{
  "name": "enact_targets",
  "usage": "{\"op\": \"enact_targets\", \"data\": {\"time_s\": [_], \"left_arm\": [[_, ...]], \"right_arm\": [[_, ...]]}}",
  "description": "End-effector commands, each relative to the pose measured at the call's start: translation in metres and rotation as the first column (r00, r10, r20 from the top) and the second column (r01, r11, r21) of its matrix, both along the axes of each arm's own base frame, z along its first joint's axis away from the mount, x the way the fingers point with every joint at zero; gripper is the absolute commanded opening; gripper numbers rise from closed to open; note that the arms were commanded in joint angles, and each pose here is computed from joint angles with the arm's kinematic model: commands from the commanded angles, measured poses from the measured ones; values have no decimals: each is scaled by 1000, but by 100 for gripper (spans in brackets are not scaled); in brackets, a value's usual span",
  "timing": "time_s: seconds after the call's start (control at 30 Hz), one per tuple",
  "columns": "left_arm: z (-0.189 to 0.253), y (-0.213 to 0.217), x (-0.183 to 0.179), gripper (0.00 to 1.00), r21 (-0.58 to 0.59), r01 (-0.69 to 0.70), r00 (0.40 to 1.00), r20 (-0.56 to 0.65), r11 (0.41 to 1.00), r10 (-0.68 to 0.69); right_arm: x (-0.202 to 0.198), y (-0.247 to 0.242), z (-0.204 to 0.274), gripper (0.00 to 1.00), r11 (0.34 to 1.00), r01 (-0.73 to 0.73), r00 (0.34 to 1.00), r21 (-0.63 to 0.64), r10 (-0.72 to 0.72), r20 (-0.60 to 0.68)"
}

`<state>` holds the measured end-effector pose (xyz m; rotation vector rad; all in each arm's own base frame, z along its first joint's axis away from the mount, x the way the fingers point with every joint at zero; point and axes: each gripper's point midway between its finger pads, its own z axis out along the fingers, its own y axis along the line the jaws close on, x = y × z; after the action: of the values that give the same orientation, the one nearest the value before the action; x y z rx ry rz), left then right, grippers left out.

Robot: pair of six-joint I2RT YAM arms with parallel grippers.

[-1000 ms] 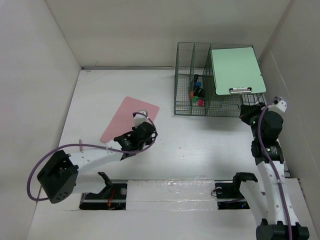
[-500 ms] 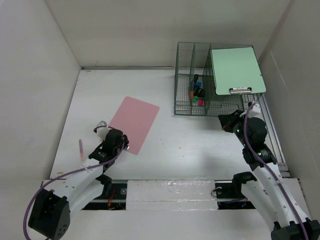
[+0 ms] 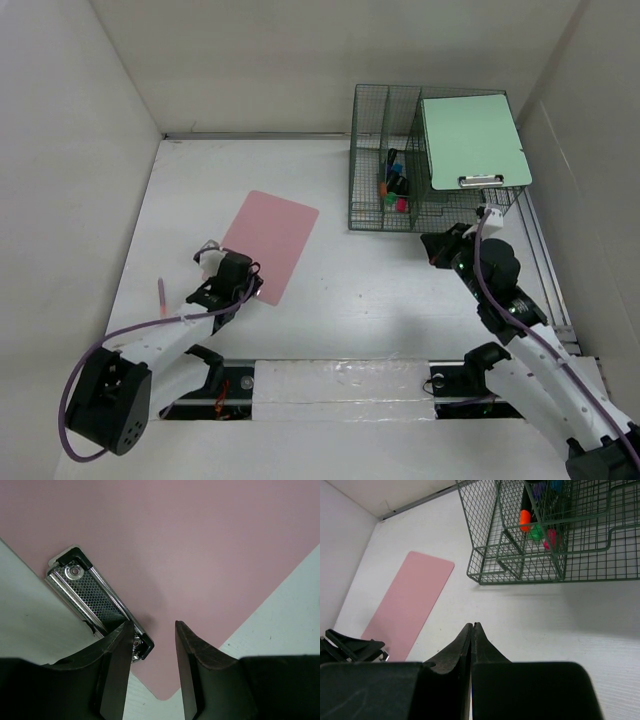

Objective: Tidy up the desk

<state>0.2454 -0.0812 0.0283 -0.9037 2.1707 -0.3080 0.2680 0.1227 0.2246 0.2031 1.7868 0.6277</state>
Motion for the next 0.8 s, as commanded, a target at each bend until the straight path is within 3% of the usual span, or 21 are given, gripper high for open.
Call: {"op": "enact_targets", "data": {"time_s": [0.0,0.1,0.43,0.53,0.57,0.77], "left_arm": [[6,-5,6,35,3,38,999,3,999,-38],[17,-26,18,35,-54,122,991,70,991,-118],[19,-65,55,35,-91,258,965,80,962,-251],[18,-87,69,35,-153,310,949,106,938,-296],[20,-111,71,35,-220,380,924,121,898,-362],[33,-155,92,35,-242,477,878,170,845,-447]], "right_arm": [[5,-4,25,0,999,42,996,15,-43,73],[3,0,34,0,999,30,995,30,-33,92],[1,8,53,1,999,13,993,39,-18,119],[-1,9,57,2,999,13,991,44,-18,129],[-1,9,58,3,999,17,991,46,-23,131],[1,12,56,3,999,13,993,36,-17,119]]}}
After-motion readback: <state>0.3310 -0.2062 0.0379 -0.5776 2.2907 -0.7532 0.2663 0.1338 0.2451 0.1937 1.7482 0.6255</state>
